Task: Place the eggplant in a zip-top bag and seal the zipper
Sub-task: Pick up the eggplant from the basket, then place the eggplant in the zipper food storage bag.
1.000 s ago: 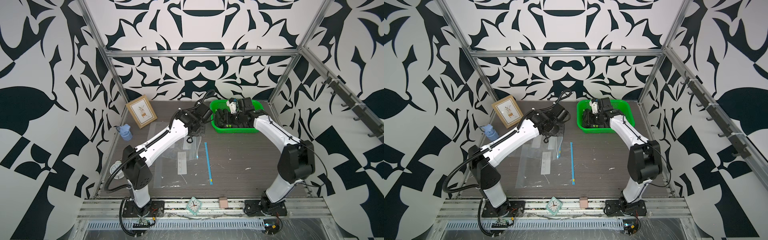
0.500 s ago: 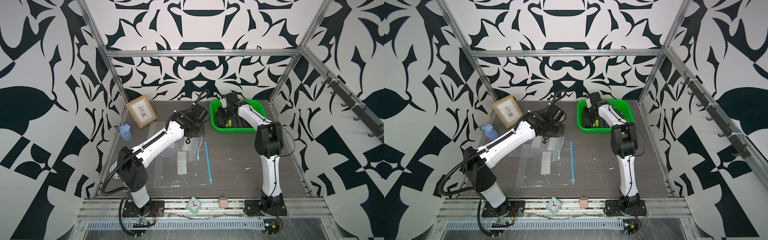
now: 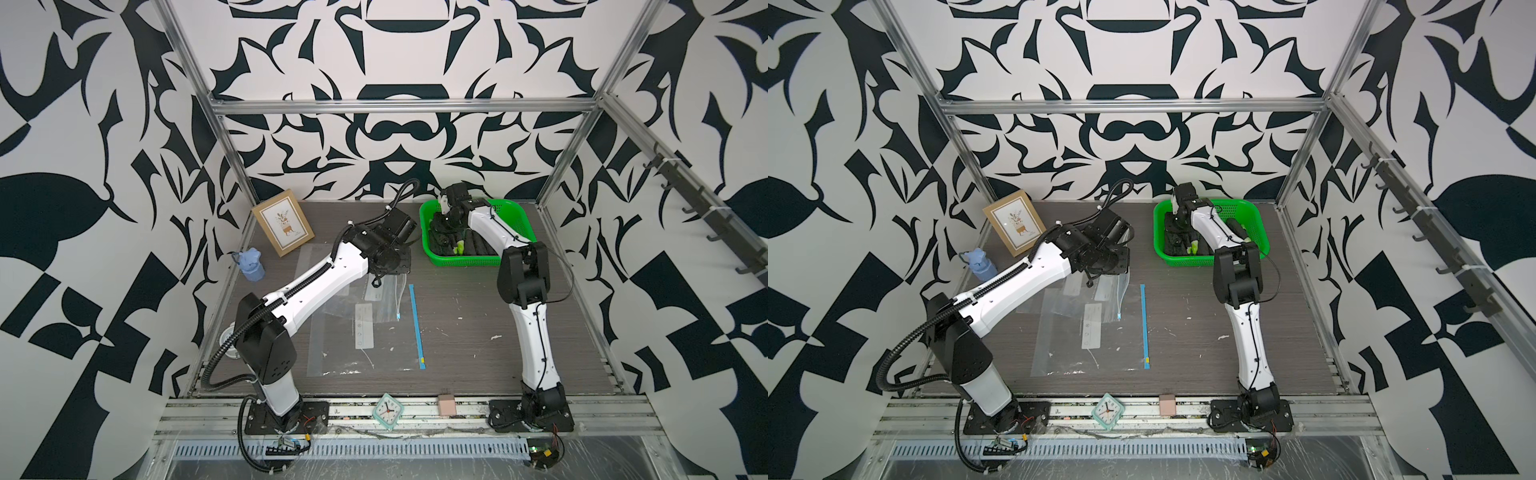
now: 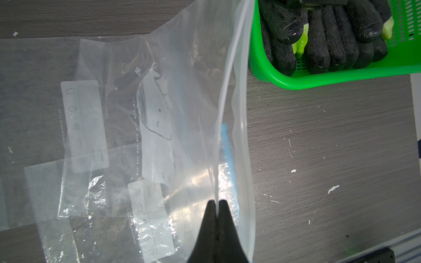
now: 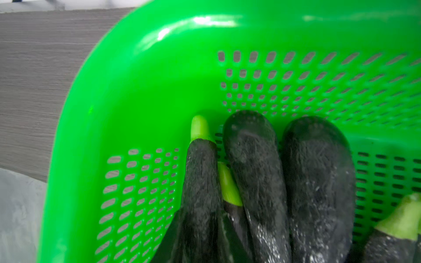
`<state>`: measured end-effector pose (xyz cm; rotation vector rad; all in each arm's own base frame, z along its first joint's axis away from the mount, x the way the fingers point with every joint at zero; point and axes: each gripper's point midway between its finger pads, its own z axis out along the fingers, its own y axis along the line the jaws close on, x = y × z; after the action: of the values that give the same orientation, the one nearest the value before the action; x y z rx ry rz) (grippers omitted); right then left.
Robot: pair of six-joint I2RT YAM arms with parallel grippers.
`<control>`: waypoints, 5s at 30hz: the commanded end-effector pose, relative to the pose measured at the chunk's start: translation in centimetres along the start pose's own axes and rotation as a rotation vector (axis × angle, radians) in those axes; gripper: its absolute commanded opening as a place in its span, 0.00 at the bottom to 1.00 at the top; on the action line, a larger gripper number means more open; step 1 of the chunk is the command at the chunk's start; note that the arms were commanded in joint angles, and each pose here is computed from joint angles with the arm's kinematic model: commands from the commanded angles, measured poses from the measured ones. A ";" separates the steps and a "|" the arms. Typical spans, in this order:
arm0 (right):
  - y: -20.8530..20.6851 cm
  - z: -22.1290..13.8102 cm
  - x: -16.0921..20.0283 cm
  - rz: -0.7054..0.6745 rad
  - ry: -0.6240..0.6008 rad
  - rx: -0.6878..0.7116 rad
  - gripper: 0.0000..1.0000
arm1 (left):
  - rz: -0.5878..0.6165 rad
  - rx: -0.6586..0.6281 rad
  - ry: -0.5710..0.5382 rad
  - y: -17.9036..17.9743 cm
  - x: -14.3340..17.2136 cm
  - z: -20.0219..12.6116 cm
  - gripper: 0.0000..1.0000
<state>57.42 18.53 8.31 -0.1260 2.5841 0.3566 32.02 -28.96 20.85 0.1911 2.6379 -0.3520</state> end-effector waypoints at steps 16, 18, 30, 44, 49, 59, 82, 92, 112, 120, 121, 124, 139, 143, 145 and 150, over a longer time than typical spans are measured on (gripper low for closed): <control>0.4 -1.1 0.7 -0.080 0.032 0.099 0.37 | -0.021 0.013 -0.003 -0.1 -0.4 -0.5 0.00; 0.5 -1.3 0.6 -0.081 0.024 0.097 0.31 | -0.021 0.011 -0.003 0.0 -0.4 -0.5 0.00; 2.2 -8.3 -3.1 -0.023 -0.176 -0.028 0.07 | -0.094 0.030 -0.036 0.1 -0.6 -0.8 0.00; 5.1 -16.2 -1.1 0.086 -0.294 -0.370 0.03 | -0.183 0.140 -0.063 -1.3 -0.9 -0.6 0.00; 7.7 -20.5 1.0 0.158 -0.378 -0.552 0.03 | -0.245 0.181 -0.082 -1.7 -1.2 -0.5 0.00; 15.6 -25.3 5.3 0.159 -0.474 -0.737 0.01 | -0.276 0.212 -0.091 -2.1 -1.7 -0.7 0.00; 17.7 -21.6 9.0 0.209 -0.557 -0.675 0.00 | -0.251 0.222 -0.100 -2.2 -2.5 -2.3 0.00; 18.6 -23.0 7.9 0.188 -0.671 -0.655 0.00 | -0.252 0.243 -0.091 -2.4 -2.1 -2.6 0.00; 18.3 -20.2 9.5 0.180 -0.737 -0.494 0.00 | -0.233 0.259 -0.127 -2.2 -2.6 -3.7 0.00; 18.5 -23.6 8.6 0.219 -0.791 -0.558 0.00 | -0.217 0.222 -0.114 -1.5 -2.1 -2.9 0.00; 18.6 -23.9 8.4 0.227 -0.797 -0.567 0.00 | -0.216 0.220 -0.113 -1.5 -2.1 -2.8 0.00; 18.8 -24.7 8.1 0.242 -0.813 -0.594 0.00 | -0.213 0.209 -0.112 -1.3 -2.1 -2.7 0.00; 18.2 -26.0 6.5 0.325 -0.970 -0.613 0.00 | -0.309 0.246 -0.160 -1.3 -2.6 -3.6 0.00; 18.5 -25.3 7.1 0.340 -0.985 -0.598 0.00 | -0.339 0.255 -0.182 -1.3 -2.9 -4.1 0.00; 18.5 -24.9 7.4 0.344 -0.992 -0.584 0.00 | -0.349 0.261 -0.196 -1.2 -3.2 -4.3 0.00; 18.4 -24.2 8.2 0.370 -1.023 -0.571 0.00 | -0.361 0.287 -0.207 -1.5 -3.4 -4.7 0.00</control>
<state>35.95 29.98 26.02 0.2225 1.5439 0.9592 32.63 -29.25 25.34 -0.1922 2.4514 -0.7675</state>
